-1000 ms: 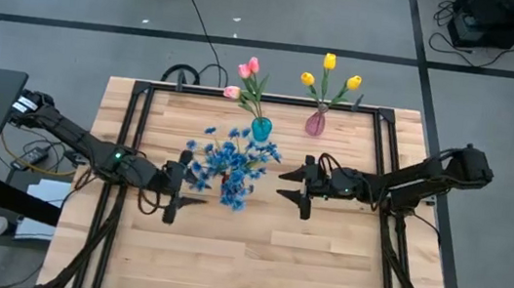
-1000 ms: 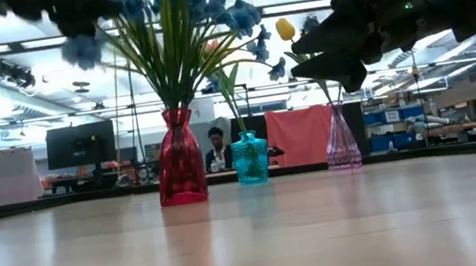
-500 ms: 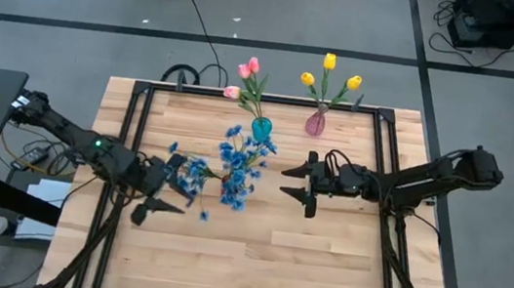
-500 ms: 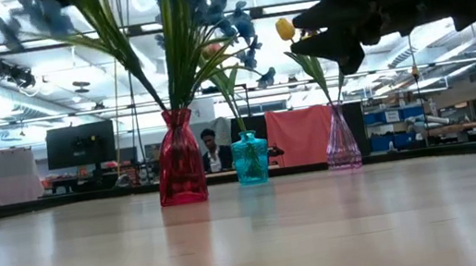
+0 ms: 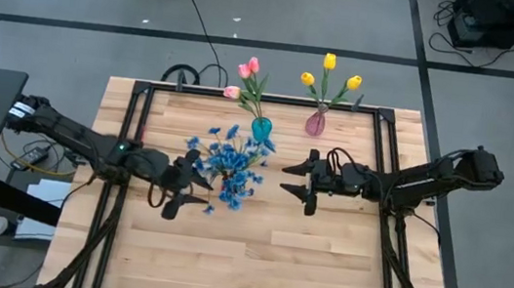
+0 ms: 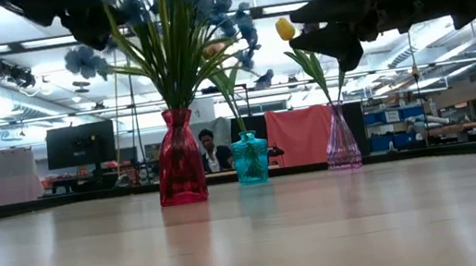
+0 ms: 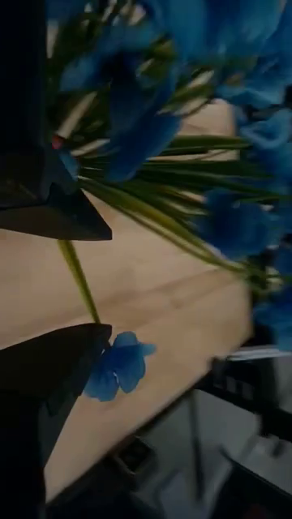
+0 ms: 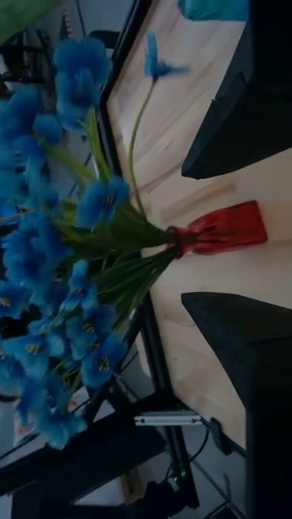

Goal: Sort flowers into vase by color
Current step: Put the blue flower into the red vase, then return to Home Position

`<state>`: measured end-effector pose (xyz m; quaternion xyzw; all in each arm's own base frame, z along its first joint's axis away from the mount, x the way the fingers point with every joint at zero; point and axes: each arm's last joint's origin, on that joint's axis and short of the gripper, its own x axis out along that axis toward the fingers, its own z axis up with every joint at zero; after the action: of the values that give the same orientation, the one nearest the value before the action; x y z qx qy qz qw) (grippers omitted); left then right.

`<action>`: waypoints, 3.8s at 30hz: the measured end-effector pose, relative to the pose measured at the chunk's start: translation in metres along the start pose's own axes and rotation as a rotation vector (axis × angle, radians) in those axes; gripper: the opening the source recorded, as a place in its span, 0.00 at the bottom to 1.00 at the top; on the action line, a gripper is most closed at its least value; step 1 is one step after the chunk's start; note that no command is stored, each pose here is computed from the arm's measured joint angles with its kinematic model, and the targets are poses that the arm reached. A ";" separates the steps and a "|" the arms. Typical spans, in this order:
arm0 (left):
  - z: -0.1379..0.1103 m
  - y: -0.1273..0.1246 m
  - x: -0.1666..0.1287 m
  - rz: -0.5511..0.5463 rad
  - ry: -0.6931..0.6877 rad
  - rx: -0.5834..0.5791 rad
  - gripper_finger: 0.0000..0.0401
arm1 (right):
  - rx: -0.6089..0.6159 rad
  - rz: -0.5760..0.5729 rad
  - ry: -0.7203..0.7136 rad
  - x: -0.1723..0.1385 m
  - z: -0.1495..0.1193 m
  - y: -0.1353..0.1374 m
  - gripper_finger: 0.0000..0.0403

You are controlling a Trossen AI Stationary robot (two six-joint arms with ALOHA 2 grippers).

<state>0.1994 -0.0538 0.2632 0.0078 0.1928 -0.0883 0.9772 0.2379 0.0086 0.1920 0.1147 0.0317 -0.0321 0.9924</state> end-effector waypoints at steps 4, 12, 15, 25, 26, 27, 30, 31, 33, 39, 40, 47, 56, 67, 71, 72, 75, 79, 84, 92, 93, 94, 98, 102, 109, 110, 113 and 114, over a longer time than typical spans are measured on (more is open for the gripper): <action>0.000 0.003 -0.002 0.050 0.119 0.035 0.46 | -0.003 -0.018 0.015 0.000 -0.002 -0.001 0.62; 0.019 0.004 -0.018 0.093 0.256 0.045 0.46 | -0.004 -0.032 0.025 0.000 -0.003 -0.001 0.62; 0.024 0.004 -0.023 0.093 0.297 0.055 0.44 | -0.005 -0.032 0.025 0.000 -0.003 -0.001 0.62; 0.026 0.004 -0.026 0.078 0.319 0.060 0.22 | -0.007 -0.032 0.026 0.000 -0.003 -0.001 0.62; 0.026 0.003 -0.026 0.066 0.320 0.058 0.19 | -0.007 -0.032 0.026 0.000 -0.003 -0.001 0.62; 0.025 0.003 -0.026 0.051 0.321 0.057 0.17 | -0.007 -0.032 0.027 0.000 -0.003 -0.001 0.62; 0.025 0.002 -0.026 0.018 0.323 0.051 0.10 | -0.007 -0.032 0.027 0.000 -0.003 -0.001 0.62; 0.025 0.001 -0.026 -0.001 0.323 0.047 0.08 | -0.007 -0.032 0.027 0.000 -0.003 -0.001 0.62; 0.026 0.000 -0.027 -0.049 0.322 0.038 0.05 | -0.007 -0.032 0.027 0.000 -0.003 -0.001 0.62; 0.034 0.000 -0.039 -0.064 0.350 0.028 0.02 | -0.007 -0.031 0.026 0.000 -0.003 -0.001 0.62; 0.036 0.001 -0.041 -0.047 0.344 0.031 0.03 | -0.007 -0.031 0.026 0.000 -0.003 -0.001 0.62; 0.044 0.005 -0.065 0.044 0.262 0.046 0.05 | -0.007 -0.004 0.030 0.000 -0.003 0.000 0.62; 0.056 0.012 -0.115 0.152 -0.005 0.031 0.05 | -0.092 0.077 -0.069 -0.014 0.021 0.003 0.62; 0.043 0.016 -0.136 0.218 -0.175 0.051 0.05 | -0.129 0.003 -0.099 -0.051 0.050 -0.008 0.62; 0.031 0.018 -0.139 0.258 -0.250 0.055 0.02 | -0.127 -0.009 -0.100 -0.061 0.055 -0.009 0.62; 0.029 0.018 -0.141 0.265 -0.280 0.057 0.01 | -0.127 -0.010 -0.098 -0.063 0.055 -0.009 0.62; 0.021 0.020 -0.148 0.285 -0.364 0.039 0.02 | -0.126 -0.025 -0.107 -0.070 0.058 -0.009 0.62; 0.004 0.021 -0.149 0.288 -0.419 0.010 0.02 | -0.133 -0.083 -0.123 -0.082 0.062 -0.010 0.62; -0.017 0.022 -0.144 0.281 -0.440 -0.053 0.02 | -0.143 -0.132 -0.175 -0.103 0.069 -0.010 0.62; -0.038 0.022 -0.130 0.279 -0.493 -0.066 0.02 | -0.137 -0.179 -0.173 -0.127 0.067 -0.012 0.62; -0.040 0.022 -0.128 0.280 -0.494 -0.063 0.02 | -0.132 -0.180 -0.170 -0.128 0.064 -0.013 0.62; -0.042 0.022 -0.127 0.281 -0.496 -0.059 0.02 | -0.130 -0.181 -0.167 -0.128 0.059 -0.014 0.62; -0.051 0.021 -0.116 0.283 -0.519 -0.052 0.02 | -0.110 -0.193 -0.161 -0.130 0.039 -0.019 0.62; -0.058 0.021 -0.108 0.283 -0.544 -0.050 0.02 | -0.103 -0.223 -0.186 -0.133 0.019 -0.025 0.62; -0.063 0.020 -0.103 0.264 -0.540 -0.015 0.02 | -0.094 -0.204 -0.268 -0.142 0.005 -0.028 0.62; -0.065 0.020 -0.101 0.259 -0.545 -0.001 0.02 | -0.095 -0.203 -0.267 -0.142 0.001 -0.029 0.62; -0.075 0.018 -0.091 0.219 -0.581 0.030 0.02 | -0.073 -0.221 -0.280 -0.141 -0.008 -0.032 0.62; -0.078 0.018 -0.088 0.208 -0.602 0.037 0.02 | -0.058 -0.223 -0.297 -0.141 -0.010 -0.033 0.62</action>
<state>0.0930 -0.0173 0.2240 0.0185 -0.1085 0.0103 0.9939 0.0948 -0.0127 0.1848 0.0756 -0.1019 -0.1573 0.9794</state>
